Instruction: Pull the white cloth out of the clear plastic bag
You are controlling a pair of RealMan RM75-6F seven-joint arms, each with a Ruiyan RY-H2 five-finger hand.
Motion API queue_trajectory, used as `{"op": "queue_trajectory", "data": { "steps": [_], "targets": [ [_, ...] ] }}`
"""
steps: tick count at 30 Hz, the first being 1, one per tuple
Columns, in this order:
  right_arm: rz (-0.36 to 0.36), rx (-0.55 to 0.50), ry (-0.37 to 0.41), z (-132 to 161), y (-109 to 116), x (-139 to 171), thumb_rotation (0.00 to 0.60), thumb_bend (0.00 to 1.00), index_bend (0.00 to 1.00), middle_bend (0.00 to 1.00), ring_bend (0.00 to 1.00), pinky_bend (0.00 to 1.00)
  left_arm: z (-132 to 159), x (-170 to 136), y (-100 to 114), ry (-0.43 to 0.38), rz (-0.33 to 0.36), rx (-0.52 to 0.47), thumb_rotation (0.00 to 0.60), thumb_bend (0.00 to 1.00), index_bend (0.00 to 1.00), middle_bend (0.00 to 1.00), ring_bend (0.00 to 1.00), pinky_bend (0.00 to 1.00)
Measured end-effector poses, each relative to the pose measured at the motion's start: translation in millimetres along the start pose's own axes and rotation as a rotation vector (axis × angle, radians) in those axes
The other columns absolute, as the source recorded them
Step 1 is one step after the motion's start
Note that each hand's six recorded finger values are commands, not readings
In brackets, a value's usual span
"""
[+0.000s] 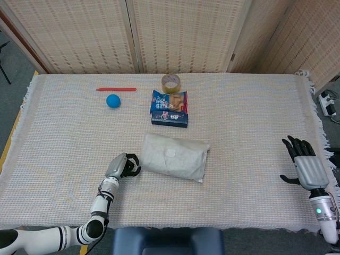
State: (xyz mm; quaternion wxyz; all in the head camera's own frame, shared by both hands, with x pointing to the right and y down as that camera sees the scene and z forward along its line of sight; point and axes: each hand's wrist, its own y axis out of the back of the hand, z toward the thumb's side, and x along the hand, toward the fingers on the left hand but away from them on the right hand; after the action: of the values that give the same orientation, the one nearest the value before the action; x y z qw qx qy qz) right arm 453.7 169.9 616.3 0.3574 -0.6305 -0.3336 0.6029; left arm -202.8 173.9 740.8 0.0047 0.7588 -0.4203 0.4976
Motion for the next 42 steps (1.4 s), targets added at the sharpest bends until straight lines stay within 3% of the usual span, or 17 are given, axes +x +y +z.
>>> {"op": "queue_trajectory", "data": {
  "steps": [5,10,14,17,23,28,34,42],
  "targets": [
    [-0.001,-0.003,0.002,1,0,0,0.600,0.07,0.00,0.00,0.00,0.00,-1,-1,-1,0.000,0.000,0.001,0.600,0.73,0.72,1.00,1.00,1.00],
    [0.013,-0.026,0.011,3,-8,-4,0.600,0.08,0.00,0.00,0.00,0.00,-2,-4,-3,-0.010,-0.005,-0.001,0.600,0.85,0.73,1.00,1.00,1.00],
    [0.043,-0.102,0.036,9,-19,-9,0.600,0.12,0.01,0.00,0.00,0.00,-1,-7,-3,-0.026,-0.007,-0.011,0.600,0.93,0.74,1.00,1.00,1.00],
    [0.071,-0.192,0.066,17,-30,-15,0.600,0.19,0.09,0.00,0.00,0.00,-1,-9,-3,-0.034,-0.008,-0.018,0.600,0.98,0.74,1.00,1.00,1.00],
    [0.095,-0.391,0.135,40,-52,-34,0.600,0.30,0.26,0.00,0.00,0.00,-5,-10,-1,-0.032,-0.010,-0.016,0.600,0.98,0.74,1.00,1.00,1.00],
    [0.118,-0.490,0.184,71,-67,-58,0.600,0.35,0.29,0.00,0.00,0.00,-7,-10,0,-0.030,-0.012,-0.020,0.600,0.97,0.74,1.00,1.00,1.00],
    [0.156,-0.546,0.213,106,-77,-80,0.600,0.36,0.33,0.00,0.00,0.00,-11,-9,4,-0.020,-0.007,-0.025,0.600,0.97,0.74,1.00,1.00,1.00],
    [0.156,-0.554,0.205,126,-82,-94,0.600,0.39,0.40,0.00,0.00,0.00,-12,-9,6,-0.017,-0.005,-0.022,0.600,0.97,0.74,1.00,1.00,1.00]
  ]
}}
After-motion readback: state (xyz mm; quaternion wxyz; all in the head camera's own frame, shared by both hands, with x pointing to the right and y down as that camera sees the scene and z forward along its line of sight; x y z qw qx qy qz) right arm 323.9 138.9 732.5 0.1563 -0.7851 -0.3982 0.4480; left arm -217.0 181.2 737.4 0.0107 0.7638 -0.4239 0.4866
